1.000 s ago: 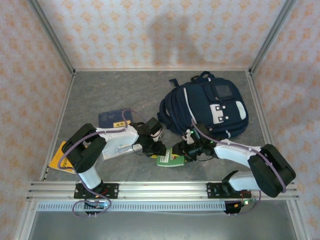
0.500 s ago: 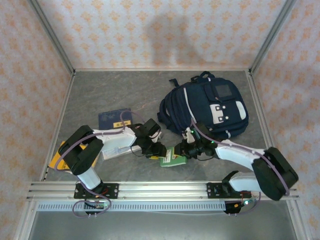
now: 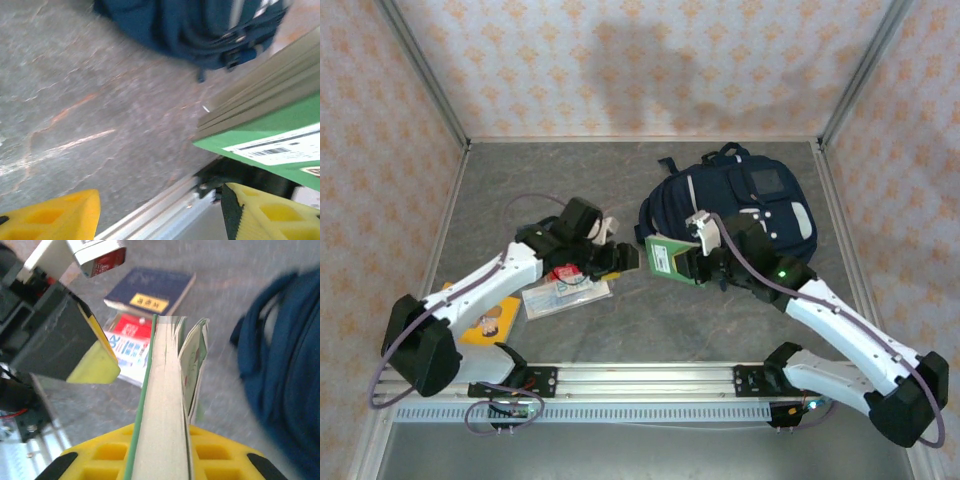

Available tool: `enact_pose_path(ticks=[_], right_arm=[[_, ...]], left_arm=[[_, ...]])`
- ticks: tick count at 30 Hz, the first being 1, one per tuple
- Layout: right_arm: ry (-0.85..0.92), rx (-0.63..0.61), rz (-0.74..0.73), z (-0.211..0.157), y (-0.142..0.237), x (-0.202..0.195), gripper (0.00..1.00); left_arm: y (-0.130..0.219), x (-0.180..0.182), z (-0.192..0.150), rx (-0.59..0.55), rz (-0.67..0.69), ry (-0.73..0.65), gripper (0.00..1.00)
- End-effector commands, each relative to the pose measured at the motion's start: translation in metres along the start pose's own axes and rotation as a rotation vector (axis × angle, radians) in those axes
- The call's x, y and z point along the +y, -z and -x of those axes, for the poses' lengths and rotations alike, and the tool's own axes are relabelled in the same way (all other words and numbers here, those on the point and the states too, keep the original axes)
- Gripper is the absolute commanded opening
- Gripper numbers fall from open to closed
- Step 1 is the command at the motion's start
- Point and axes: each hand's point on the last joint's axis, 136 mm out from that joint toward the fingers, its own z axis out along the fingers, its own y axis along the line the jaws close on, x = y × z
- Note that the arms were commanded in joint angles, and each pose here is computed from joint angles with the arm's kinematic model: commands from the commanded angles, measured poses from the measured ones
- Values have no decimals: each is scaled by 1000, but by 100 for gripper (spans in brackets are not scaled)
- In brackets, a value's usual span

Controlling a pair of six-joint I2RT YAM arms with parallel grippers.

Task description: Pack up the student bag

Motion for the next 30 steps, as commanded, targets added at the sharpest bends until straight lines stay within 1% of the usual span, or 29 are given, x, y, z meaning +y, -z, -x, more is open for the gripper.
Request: enact_pose_path(ticks=[1, 3, 4, 6, 8, 12, 14, 17, 19, 24, 30], right_arm=[[535, -38, -105, 16, 16, 5, 6], [744, -55, -187, 25, 21, 5, 10], [816, -46, -216, 28, 22, 5, 10], [929, -7, -270, 29, 24, 1, 10], [985, 11, -274, 29, 27, 1, 10], [1083, 39, -277, 25, 30, 8, 11], [1134, 56, -272, 20, 30, 13, 11], [1202, 75, -260, 15, 30, 20, 13], [1229, 67, -268, 18, 31, 24, 13], [1257, 30, -282, 27, 36, 33, 14], [1258, 1, -299, 32, 38, 35, 14]], left_arm=[[16, -24, 2, 20, -91, 96, 67], [22, -41, 3, 32, -155, 107, 69], [25, -48, 3, 37, -180, 102, 69], [34, -60, 1, 45, -222, 74, 70], [41, -62, -2, 44, -229, 55, 70], [41, -58, -3, 39, -253, 109, 69], [39, -60, -2, 38, -285, 142, 67], [39, -70, 2, 46, -329, 163, 68], [39, -73, 3, 61, -325, 162, 71], [30, -67, 2, 103, -299, 206, 86], [17, -66, 9, 112, -316, 261, 87]])
